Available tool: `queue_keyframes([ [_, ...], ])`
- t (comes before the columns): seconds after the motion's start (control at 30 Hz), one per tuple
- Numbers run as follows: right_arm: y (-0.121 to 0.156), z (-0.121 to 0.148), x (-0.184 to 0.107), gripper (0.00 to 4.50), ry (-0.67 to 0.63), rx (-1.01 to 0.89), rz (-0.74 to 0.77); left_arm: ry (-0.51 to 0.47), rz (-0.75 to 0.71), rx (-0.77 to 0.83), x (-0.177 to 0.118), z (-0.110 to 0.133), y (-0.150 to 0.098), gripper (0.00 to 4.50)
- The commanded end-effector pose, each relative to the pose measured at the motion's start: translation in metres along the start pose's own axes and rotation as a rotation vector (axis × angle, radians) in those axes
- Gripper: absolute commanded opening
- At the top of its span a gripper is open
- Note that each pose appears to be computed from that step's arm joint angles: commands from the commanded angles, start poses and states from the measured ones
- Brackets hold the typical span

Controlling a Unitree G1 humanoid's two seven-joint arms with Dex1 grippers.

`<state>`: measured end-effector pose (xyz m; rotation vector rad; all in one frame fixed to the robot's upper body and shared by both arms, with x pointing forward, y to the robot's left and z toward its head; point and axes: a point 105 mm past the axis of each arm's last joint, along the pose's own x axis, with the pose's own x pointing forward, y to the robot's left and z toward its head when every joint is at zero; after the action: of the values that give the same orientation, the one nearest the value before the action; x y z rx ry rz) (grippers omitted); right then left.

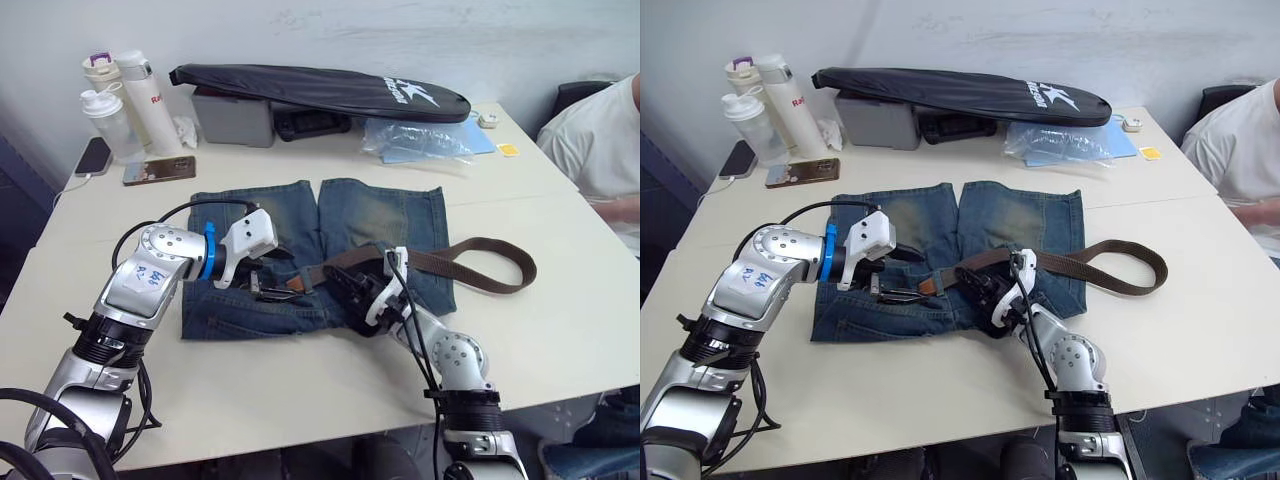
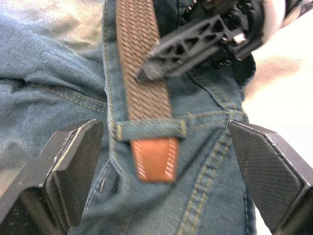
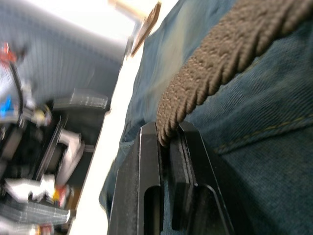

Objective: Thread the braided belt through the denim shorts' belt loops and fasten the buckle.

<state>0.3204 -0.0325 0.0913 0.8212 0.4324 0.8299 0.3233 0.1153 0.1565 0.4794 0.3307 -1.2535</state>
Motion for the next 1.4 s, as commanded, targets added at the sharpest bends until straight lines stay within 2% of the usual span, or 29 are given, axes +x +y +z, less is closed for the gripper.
queue_keyframes([
  [0.03,-0.028,-0.043,0.0,0.1,0.2,-0.034,-0.123,-0.005,0.013,0.04,-0.003,0.007,-0.001,4.5],
  [0.17,-0.025,-0.039,0.0,0.1,0.191,-0.062,-0.096,-0.006,0.02,0.038,-0.003,0.007,0.0,4.5],
  [0.23,-0.03,-0.043,-0.003,0.1,0.237,-0.137,-0.117,-0.005,0.022,0.036,-0.003,0.006,-0.001,4.5],
  [0.33,-0.025,-0.041,0.001,0.1,0.198,-0.082,-0.084,-0.004,0.022,0.034,-0.002,0.005,-0.001,4.5],
  [0.4,-0.027,-0.037,0.003,0.1,0.192,-0.13,-0.097,-0.006,0.019,0.034,0.0,0.005,-0.001,4.5],
  [0.47,-0.02,-0.028,0.008,0.1,0.125,-0.043,-0.058,-0.009,0.018,0.034,0.001,0.006,-0.001,4.5],
  [0.67,-0.027,-0.025,-0.003,0.1,0.135,-0.084,-0.118,-0.012,0.015,0.034,0.003,0.006,0.0,4.5],
  [0.77,-0.017,-0.018,-0.015,1.1,0.129,-0.123,-0.095,-0.015,0.014,0.032,0.004,0.006,0.0,4.5],
  [1.0,0.014,0.009,-0.058,4.33,0.114,-0.293,-0.098,-0.015,0.017,0.031,0.006,0.004,0.002,4.5],
  [1.03,0.019,0.011,-0.065,4.47,0.12,-0.325,-0.101,-0.014,0.017,0.031,0.006,0.003,0.002,4.5],
  [1.17,0.036,0.018,-0.085,4.47,0.181,-0.524,-0.114,-0.016,0.013,0.032,0.007,0.003,0.002,4.5],
  [1.2,0.038,0.02,-0.09,4.47,0.2,-0.605,-0.122,-0.016,0.012,0.033,0.007,0.003,0.002,4.5],
  [1.3,0.037,0.029,-0.107,4.47,0.334,-1.021,-0.191,-0.018,-0.006,0.046,0.006,0.004,0.002,4.5],
  [1.4,0.024,0.031,-0.121,4.47,0.499,-1.248,-0.209,-0.019,-0.019,0.062,0.004,0.004,0.003,4.5],
])
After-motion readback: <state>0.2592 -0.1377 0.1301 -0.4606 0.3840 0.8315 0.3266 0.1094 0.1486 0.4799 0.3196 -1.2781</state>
